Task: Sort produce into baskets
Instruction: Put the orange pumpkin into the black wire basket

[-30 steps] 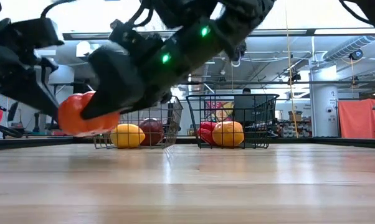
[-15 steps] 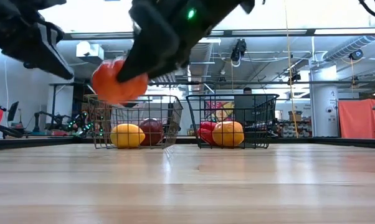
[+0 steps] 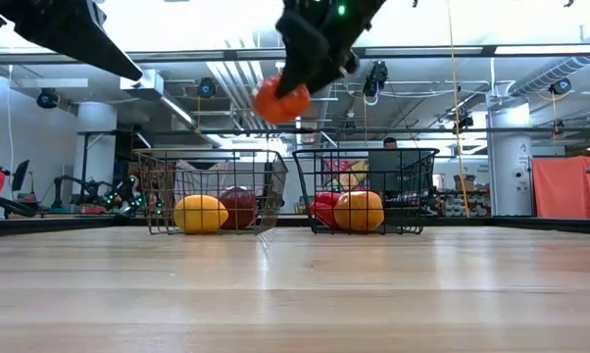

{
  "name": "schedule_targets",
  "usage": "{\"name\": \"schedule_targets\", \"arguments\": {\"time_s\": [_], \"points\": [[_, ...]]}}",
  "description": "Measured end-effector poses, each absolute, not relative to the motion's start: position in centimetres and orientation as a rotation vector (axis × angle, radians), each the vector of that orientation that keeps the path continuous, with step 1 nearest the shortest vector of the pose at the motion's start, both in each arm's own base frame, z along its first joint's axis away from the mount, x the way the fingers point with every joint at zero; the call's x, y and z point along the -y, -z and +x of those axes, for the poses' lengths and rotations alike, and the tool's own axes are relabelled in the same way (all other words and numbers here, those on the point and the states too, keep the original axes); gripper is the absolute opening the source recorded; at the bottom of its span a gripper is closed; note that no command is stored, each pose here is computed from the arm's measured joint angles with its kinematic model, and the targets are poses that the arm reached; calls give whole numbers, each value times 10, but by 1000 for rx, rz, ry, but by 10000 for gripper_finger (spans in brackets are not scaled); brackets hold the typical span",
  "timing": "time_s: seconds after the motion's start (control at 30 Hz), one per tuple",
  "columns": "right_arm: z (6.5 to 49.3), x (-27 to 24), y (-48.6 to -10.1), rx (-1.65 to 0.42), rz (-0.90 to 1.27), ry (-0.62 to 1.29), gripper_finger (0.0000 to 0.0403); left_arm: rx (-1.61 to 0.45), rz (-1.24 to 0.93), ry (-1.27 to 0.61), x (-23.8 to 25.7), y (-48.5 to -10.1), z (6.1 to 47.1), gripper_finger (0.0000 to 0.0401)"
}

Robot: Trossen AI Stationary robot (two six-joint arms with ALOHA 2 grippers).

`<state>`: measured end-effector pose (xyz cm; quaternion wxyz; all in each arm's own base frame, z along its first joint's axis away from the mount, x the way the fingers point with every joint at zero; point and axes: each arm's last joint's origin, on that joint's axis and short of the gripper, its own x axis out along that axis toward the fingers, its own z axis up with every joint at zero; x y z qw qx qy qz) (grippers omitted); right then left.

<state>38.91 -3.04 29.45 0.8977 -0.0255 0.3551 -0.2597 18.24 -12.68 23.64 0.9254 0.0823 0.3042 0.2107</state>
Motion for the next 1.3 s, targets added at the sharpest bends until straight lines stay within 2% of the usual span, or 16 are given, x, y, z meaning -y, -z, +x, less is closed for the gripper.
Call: {"name": "schedule_targets", "arguments": {"time_s": [0.27, 0.5, 1.3], "points": [[358, 115, -290, -784, 267, 872, 307, -587, 131, -488, 129, -231, 186, 0], [340, 158, -277, -830, 399, 1043, 309, -587, 132, -488, 130, -231, 187, 0], [344, 178, -229, -974, 384, 1199, 314, -586, 131, -489, 130, -231, 187, 0]]}}
